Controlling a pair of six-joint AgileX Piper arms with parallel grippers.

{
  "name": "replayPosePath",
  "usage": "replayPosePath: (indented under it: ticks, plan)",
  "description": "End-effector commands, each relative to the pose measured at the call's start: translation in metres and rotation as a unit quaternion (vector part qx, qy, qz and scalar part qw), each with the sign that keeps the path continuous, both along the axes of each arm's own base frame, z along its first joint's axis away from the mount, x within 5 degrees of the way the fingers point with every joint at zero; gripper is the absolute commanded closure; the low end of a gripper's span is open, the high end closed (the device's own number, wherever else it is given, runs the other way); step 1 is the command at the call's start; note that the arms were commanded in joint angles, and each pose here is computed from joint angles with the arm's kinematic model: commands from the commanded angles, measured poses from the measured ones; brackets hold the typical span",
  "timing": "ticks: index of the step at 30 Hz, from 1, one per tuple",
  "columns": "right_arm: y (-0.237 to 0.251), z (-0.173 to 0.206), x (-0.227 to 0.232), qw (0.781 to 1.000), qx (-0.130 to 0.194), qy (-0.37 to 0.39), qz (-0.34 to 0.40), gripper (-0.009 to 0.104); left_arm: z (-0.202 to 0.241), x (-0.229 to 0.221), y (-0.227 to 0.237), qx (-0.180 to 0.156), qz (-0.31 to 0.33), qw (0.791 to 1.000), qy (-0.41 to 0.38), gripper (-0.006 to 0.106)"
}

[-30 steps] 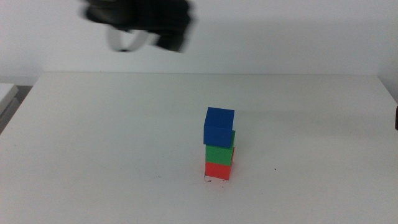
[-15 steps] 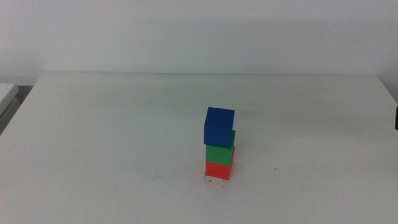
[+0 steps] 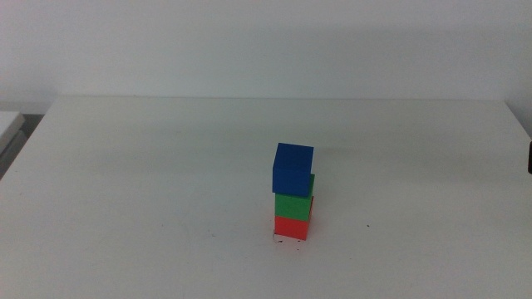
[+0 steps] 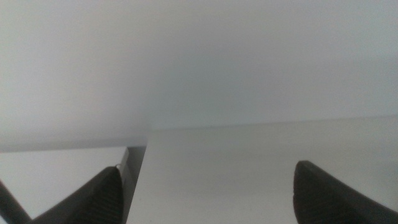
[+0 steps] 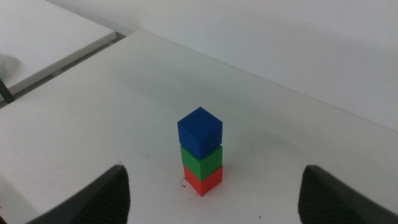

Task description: Stack red cubes first, then green, then blue cubes in a specific spot.

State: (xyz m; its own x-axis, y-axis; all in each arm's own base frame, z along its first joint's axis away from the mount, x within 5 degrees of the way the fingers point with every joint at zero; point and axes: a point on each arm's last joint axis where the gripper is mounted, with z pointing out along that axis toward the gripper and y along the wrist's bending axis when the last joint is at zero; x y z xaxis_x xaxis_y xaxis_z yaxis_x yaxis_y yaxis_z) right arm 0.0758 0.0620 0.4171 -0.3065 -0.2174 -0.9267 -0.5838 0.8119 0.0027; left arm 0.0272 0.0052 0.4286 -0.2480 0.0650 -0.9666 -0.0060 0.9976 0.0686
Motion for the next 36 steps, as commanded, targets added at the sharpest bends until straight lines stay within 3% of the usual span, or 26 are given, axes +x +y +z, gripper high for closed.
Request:
replayPosePath:
  ticks: [1,13,17,25,29,33,36]
  plan:
    - [0.0,-0.001,0.0,1.0,-0.003,-0.003,0.002,0.009,0.001,-0.008,0.0,-0.003,-0.003,1.0,-0.021,0.007]
    - [0.0,-0.001,0.0,1.0,-0.003,-0.003,0.002,0.009,0.001,-0.026,-0.001,-0.013,-0.009,0.999,-0.043,0.007]
    - [0.001,-0.01,0.003,1.0,-0.022,-0.008,-0.003,0.009,-0.009,-0.02,-0.004,-0.028,-0.023,0.999,-0.027,0.007]
    - [-0.011,-0.082,-0.01,0.997,-0.059,0.055,0.012,0.009,-0.072,-0.007,-0.007,-0.041,-0.033,0.997,-0.056,0.007]
    - [-0.022,-0.088,-0.015,0.998,-0.045,0.048,-0.001,0.009,-0.113,0.0,-0.008,-0.049,-0.036,0.996,-0.061,0.007]
    - [-0.037,-0.078,-0.017,0.999,0.006,-0.001,-0.046,0.009,-0.15,0.005,-0.008,-0.05,-0.035,0.995,-0.076,0.007]
    - [-0.045,-0.083,-0.022,0.994,0.04,0.018,-0.097,0.009,-0.173,0.01,-0.008,-0.05,-0.034,0.996,-0.072,0.007]
